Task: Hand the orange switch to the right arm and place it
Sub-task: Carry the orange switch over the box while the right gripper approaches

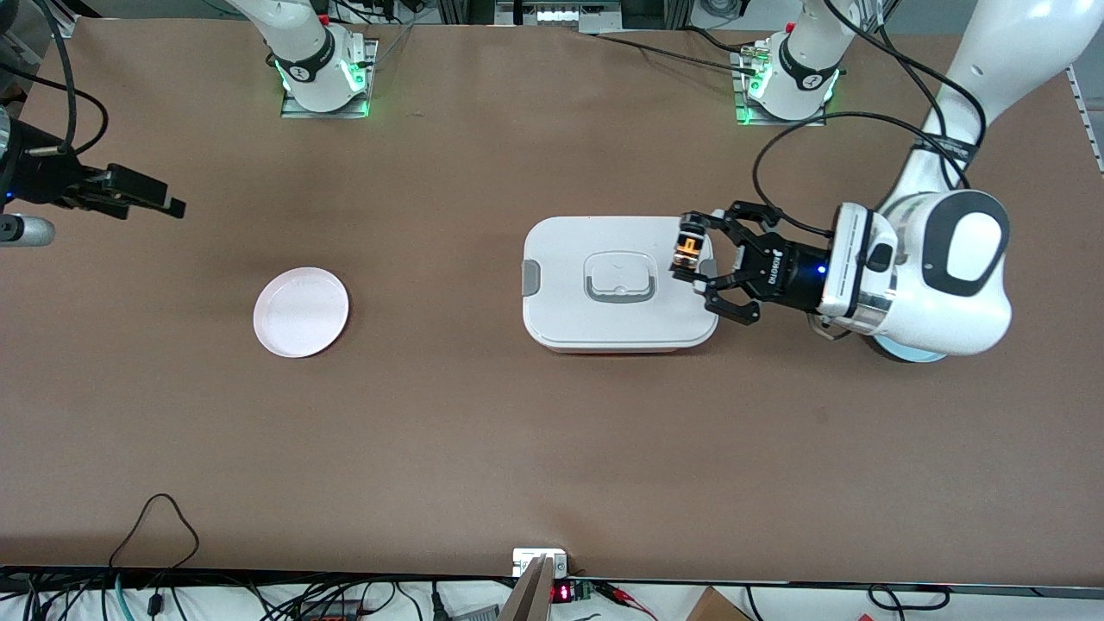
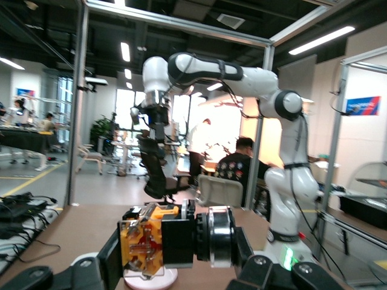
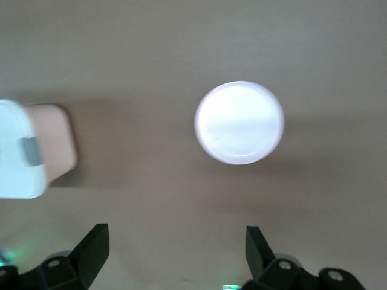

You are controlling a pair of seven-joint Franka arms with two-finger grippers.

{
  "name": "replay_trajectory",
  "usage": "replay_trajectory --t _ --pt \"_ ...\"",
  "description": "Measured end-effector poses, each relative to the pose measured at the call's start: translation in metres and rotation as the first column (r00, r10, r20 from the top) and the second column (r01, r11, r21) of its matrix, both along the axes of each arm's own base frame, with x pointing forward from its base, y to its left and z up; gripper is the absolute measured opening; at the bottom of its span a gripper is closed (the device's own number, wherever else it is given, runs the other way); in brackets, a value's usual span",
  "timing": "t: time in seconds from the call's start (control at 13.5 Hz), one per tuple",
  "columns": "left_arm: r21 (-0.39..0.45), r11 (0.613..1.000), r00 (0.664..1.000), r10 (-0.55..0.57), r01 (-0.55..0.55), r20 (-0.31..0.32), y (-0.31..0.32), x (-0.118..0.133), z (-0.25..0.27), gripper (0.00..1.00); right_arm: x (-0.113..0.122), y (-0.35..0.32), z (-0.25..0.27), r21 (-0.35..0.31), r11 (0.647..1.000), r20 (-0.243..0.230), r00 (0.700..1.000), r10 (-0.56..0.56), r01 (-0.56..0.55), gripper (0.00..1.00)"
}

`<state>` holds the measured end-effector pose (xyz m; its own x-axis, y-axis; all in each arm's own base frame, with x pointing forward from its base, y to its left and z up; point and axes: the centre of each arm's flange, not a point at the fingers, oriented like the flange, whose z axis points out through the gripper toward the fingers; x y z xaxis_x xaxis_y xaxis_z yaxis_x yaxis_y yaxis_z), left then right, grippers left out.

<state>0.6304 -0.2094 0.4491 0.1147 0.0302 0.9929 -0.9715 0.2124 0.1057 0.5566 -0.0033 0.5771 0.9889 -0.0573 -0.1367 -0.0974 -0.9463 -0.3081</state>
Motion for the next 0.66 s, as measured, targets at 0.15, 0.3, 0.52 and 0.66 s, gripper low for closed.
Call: replay_trajectory --t 0.15,0.3,0.52,0.66 --pt "0.002 0.999 0.999 0.033 -0.033 -0.010 -0.028 -0.016 0.010 0.72 -0.003 0.013 0.003 0.126 0.992 -0.023 1.000 0.002 0.001 1.00" --pt "0.030 0.998 0.999 0.047 -0.047 -0.005 -0.035 -0.027 0.014 0.72 -0.009 0.033 0.003 0.293 0.956 -0.086 0.996 0.034 -0.008 1.00" --pt "0.069 0.996 0.999 0.054 -0.054 -0.003 -0.035 -0.041 0.016 0.72 -0.003 0.060 -0.009 0.530 0.848 -0.169 0.982 0.087 0.016 1.00" --pt "0.088 0.995 0.999 0.052 -0.052 0.000 -0.038 -0.050 0.017 0.72 0.009 0.070 -0.021 0.652 0.756 -0.201 0.975 0.096 0.060 1.00"
